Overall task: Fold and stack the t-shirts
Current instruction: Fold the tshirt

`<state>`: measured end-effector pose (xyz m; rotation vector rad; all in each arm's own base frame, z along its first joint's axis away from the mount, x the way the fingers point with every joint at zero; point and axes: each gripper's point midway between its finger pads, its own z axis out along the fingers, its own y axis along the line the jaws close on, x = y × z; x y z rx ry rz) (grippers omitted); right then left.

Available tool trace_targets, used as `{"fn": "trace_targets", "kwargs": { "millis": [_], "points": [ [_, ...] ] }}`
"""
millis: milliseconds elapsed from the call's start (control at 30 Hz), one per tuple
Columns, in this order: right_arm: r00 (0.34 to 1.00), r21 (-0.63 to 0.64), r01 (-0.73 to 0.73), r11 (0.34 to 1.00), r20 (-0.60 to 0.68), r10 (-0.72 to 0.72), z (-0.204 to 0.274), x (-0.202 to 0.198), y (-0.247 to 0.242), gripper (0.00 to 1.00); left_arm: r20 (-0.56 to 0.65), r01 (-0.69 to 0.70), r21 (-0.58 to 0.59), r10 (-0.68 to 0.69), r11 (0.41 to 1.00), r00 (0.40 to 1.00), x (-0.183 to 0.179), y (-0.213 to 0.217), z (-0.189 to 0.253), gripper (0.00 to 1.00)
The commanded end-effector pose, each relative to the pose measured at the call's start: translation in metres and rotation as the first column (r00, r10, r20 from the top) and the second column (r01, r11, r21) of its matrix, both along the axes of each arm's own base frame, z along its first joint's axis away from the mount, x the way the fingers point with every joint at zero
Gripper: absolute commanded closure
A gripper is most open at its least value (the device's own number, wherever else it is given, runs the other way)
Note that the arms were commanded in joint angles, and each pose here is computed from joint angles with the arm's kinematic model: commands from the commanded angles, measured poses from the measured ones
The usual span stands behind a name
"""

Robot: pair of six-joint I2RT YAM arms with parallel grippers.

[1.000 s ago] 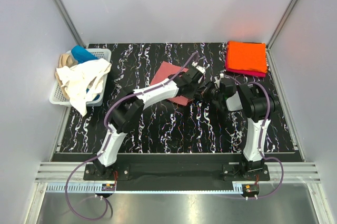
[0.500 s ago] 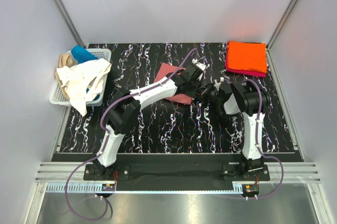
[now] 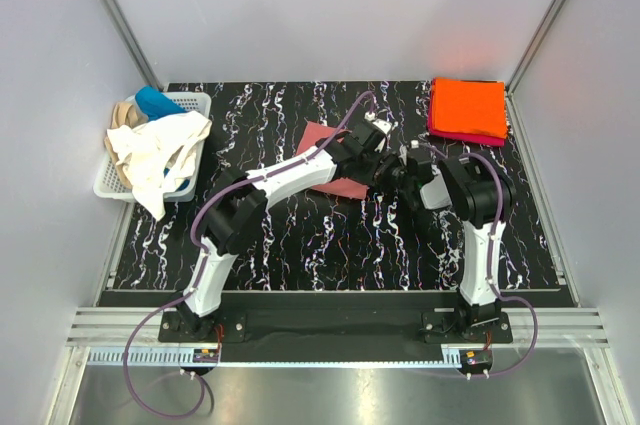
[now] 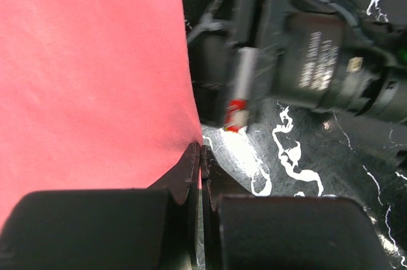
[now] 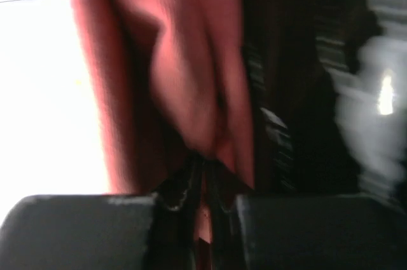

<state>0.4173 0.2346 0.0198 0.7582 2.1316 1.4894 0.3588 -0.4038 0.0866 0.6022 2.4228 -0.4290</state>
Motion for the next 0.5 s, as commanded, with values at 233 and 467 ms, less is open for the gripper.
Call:
{"fn": "trace_targets", "kwargs": {
  "millis": [233, 467],
  "points": [
    [0.998, -0.293, 0.004, 0.956, 0.058, 0.014, 0.013, -0.005, -0.003, 0.65, 0.023, 0.01, -0.09, -0.008, 0.996, 1.0, 0.003, -0.017, 0.009, 0.98],
    [0.998, -0.297, -0.016, 0.955, 0.054, 0.034, 0.021, -0.013, -0.015, 0.63, 0.009, 0.009, -0.119, -0.008, 0.993, 1.0, 0.001, -0.019, 0.016, 0.8]
  ]
}}
